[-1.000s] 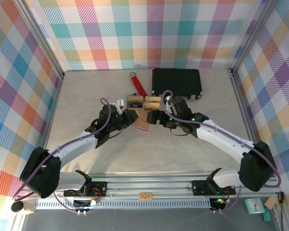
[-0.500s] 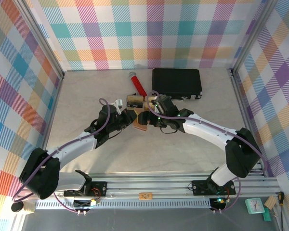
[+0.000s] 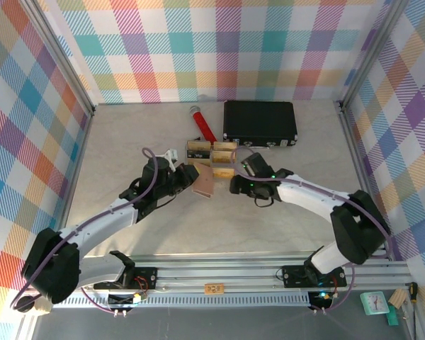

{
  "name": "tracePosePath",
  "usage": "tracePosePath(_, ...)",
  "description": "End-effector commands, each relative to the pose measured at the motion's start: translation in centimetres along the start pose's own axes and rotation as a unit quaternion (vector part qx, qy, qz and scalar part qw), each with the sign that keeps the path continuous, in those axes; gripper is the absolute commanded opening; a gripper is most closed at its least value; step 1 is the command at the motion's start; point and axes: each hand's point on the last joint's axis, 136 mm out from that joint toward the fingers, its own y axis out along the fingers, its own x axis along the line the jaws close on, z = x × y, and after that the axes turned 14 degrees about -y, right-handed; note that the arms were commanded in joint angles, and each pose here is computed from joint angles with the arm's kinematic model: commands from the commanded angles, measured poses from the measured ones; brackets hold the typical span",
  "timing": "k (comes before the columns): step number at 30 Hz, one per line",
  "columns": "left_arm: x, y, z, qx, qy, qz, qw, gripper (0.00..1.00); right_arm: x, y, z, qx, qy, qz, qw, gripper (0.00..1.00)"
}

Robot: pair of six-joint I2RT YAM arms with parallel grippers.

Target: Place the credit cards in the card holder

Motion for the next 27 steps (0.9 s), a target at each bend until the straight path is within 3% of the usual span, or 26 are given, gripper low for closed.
tracePosePath(1, 0.5, -1.1, -1.6, -0.04, 0.024, -0.055, 0.997, 0.31, 1.4, -3.4, -1.3, -0.037, -0.006, -0.053, 0.998, 0.85)
tracePosePath(2, 0.6, -1.3, -1.9, -0.046, 0.039, -0.069, 0.996, 0.4, 2.0, -3.9, -1.4, -0.042, -0.007, -0.076, 0.996, 0.86)
tracePosePath(7, 0.2, -1.1, -1.9, -0.035, 0.054, -0.078, 0.995, 0.38, 4.3, -6.4, -3.0, -0.069, -0.003, -0.144, 0.987, 0.96)
tracePosePath(8, 0.1, -0.8, -1.8, -0.028, 0.053, -0.076, 0.995, 0.35, 4.8, -6.8, -3.1, -0.069, -0.004, -0.156, 0.985, 0.97)
tracePosePath(12, 0.0, 1.3, -0.8, 0.015, 0.043, -0.055, 0.997, 0.03, 5.7, -7.4, -2.9, -0.094, -0.007, -0.2, 0.975, 0.95)
tracePosePath(14, 0.3, 1.8, -0.4, 0.028, 0.043, -0.054, 0.997, 0.0, 5.5, -7.2, -2.5, -0.097, 0.003, -0.212, 0.973, 0.95)
tracePosePath(16, 0.5, 2.0, -0.2, 0.033, 0.056, -0.053, 0.996, 0.07, 5.3, -6.6, -1.8, -0.087, 0.009, -0.215, 0.973, 0.94)
tracePosePath(21, 0.5, 1.1, -0.2, 0.049, 0.157, -0.081, 0.983, 0.41, 4.6, -5.5, -0.6, -0.075, 0.018, -0.209, 0.975, 0.93)
tracePosePath(25, 0.4, 0.8, 0.8, 0.087, 0.239, -0.123, 0.959, 0.56, 3.6, -4.7, 0.2, -0.062, 0.026, -0.191, 0.979, 0.93)
tracePosePath(27, 0.8, 1.0, 1.4, 0.104, 0.273, -0.154, 0.944, 0.58, 2.9, -4.3, 0.5, -0.057, 0.033, -0.184, 0.981, 0.94)
